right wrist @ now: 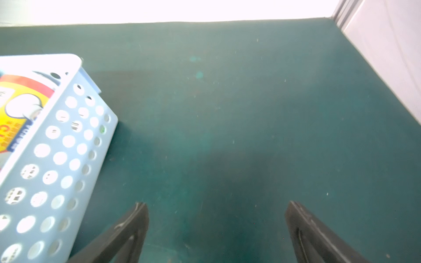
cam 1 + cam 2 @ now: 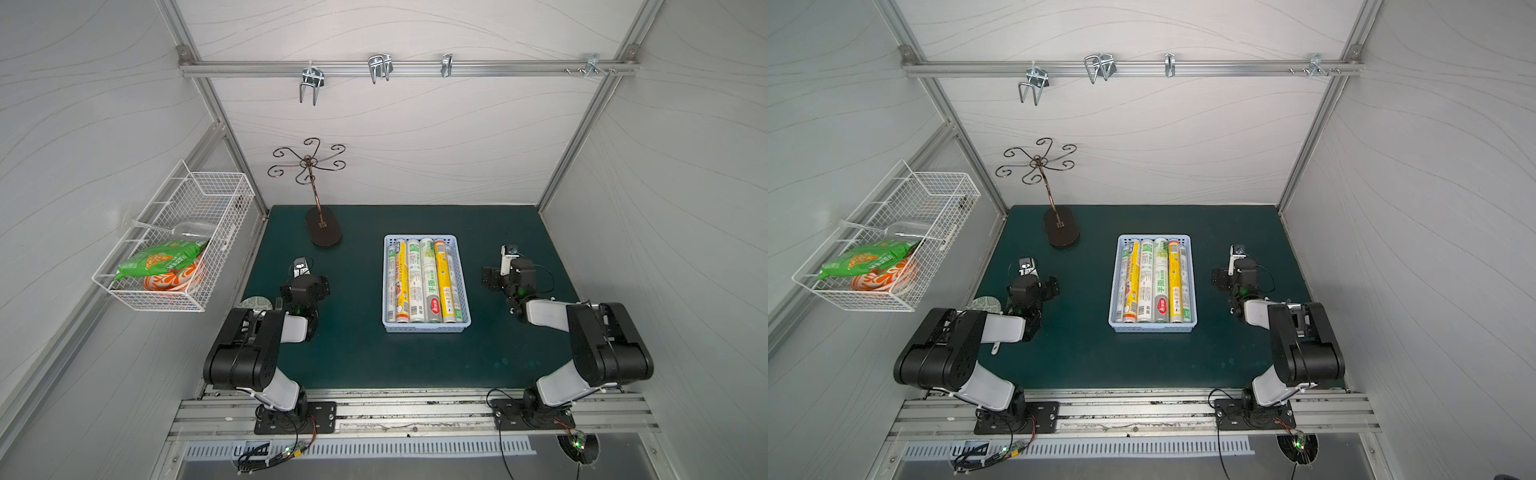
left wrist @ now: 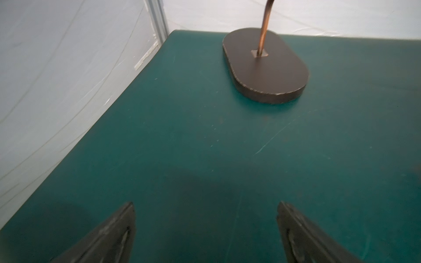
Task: Put the plastic wrap into the basket
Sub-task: Reset both arms
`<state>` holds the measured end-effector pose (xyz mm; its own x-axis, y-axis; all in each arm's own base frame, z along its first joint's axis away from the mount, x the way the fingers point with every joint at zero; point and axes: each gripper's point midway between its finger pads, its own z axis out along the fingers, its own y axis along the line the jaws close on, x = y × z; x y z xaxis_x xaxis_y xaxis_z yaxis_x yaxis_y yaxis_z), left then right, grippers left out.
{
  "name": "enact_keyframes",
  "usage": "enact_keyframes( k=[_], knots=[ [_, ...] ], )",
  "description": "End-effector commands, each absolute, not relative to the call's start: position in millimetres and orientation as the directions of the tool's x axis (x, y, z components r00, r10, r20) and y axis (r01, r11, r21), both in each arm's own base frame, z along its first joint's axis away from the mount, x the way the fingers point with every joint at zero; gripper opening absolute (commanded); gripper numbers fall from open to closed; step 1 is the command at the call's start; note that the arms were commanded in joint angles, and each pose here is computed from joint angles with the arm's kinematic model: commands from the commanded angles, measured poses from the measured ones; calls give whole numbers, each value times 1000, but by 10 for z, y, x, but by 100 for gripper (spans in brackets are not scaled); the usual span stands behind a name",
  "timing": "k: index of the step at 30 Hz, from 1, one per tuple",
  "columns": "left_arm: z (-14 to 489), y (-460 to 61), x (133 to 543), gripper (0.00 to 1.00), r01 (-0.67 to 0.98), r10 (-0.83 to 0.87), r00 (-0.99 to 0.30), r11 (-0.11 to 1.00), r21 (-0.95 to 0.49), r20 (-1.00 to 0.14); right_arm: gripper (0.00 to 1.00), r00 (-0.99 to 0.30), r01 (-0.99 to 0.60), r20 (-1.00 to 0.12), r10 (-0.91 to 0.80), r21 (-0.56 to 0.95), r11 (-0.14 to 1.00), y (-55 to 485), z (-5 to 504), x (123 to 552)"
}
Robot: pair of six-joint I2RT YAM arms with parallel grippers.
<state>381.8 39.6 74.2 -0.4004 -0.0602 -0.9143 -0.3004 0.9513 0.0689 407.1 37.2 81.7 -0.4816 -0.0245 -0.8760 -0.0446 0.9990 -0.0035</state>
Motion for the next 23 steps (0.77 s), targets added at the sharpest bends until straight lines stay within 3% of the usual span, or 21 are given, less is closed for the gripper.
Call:
enact_keyframes(
  k=[1, 2, 4, 23],
  knots=[
    [956, 358, 3939, 99, -277, -61, -316, 960, 30, -947, 99, -424, -79, -906, -21, 14, 997, 372, 863, 4040],
    [958, 358, 3938, 100, -278, -62, -316, 960, 30, -947, 99, -382, -104, -924, -10, 33, 994, 375, 863, 4033],
    [962, 358, 3940, 99, -277, -61, -316, 960, 30, -947, 99, -427, -96, -904, -11, 34, 995, 357, 788, 3991],
    [956, 355, 3940, 100, -276, -62, -318, 961, 30, -946, 99, -411, -93, -911, -21, 19, 995, 372, 816, 4014]
  ],
)
